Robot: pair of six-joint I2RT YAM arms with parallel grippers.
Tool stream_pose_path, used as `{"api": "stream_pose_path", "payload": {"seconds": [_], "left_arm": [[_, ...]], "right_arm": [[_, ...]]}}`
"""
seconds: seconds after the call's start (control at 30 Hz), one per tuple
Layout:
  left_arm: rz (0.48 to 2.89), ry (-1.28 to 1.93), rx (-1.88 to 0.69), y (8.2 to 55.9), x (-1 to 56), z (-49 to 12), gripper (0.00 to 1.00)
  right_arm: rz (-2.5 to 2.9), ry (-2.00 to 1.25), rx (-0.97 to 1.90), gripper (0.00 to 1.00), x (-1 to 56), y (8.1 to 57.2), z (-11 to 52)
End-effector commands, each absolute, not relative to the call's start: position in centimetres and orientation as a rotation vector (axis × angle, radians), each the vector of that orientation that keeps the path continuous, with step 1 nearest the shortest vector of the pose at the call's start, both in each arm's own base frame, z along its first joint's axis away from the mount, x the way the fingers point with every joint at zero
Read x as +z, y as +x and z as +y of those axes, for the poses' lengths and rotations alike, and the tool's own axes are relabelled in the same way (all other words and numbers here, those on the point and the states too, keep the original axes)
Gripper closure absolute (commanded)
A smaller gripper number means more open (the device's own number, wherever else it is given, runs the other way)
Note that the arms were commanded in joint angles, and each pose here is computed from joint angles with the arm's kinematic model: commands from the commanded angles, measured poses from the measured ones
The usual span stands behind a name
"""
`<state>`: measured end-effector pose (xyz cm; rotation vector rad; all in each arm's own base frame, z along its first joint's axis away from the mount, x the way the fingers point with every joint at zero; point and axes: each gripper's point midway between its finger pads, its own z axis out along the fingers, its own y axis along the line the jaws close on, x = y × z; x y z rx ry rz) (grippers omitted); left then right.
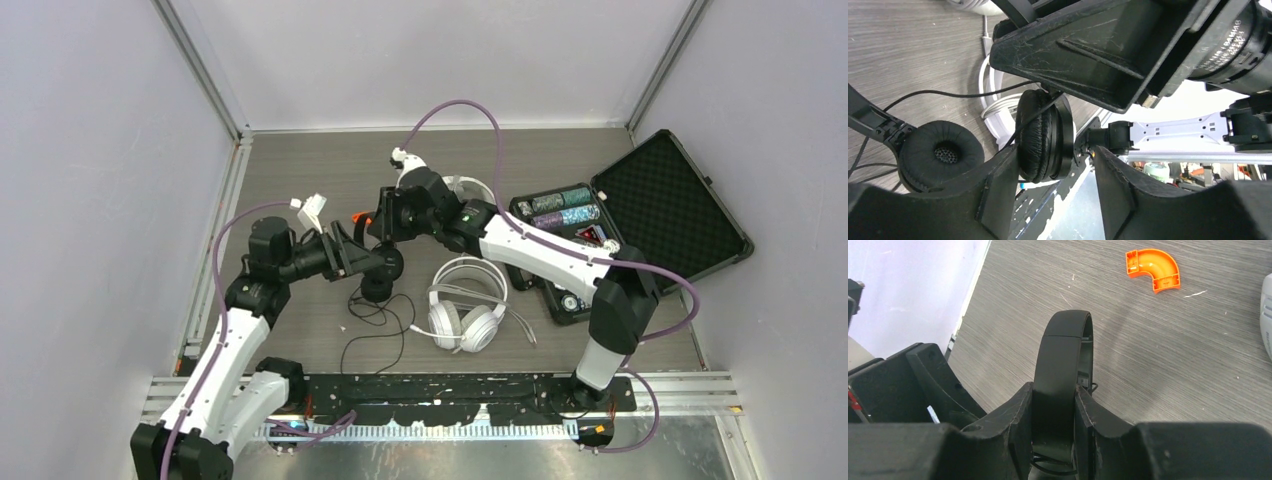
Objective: Wrap the headphones
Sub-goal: Pick up the headphones from the corner of the board.
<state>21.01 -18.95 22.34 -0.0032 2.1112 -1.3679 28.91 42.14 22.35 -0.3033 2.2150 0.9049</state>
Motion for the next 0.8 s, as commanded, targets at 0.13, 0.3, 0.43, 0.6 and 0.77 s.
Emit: {"api": "stream_pose_path", "payload": {"seconds": [0.13, 0.3, 0.43, 0.6, 0.77], "left_arm": [[1.921, 0.045, -1.279, 19.6, 28.8, -17.7, 0.01], [1.884, 0.109, -1.081, 18.8, 31.1, -15.8, 0.0], [1.889, 0.222, -0.836, 19.0, 31.8, -13.6, 0.0], [1.884, 0.256, -0.542, 19.6, 33.3, -10.1, 0.02], [1.864, 0.399, -0.579, 19.9, 35.0, -11.5, 0.11]], "right_arm": [[1.897, -0.309, 1.162, 0.81, 31.3, 27.9, 40.5], [1.695, -0.417, 1.15, 0.84, 33.8, 26.8, 38.4], [1.673, -0.472, 1.163, 0.84, 34.9, 25.5, 36.4], [1.662, -0.583, 1.24, 0.83, 36.4, 22.4, 35.5], [1.72, -0.633, 1.36, 0.83, 36.8, 20.0, 35.8]]}}
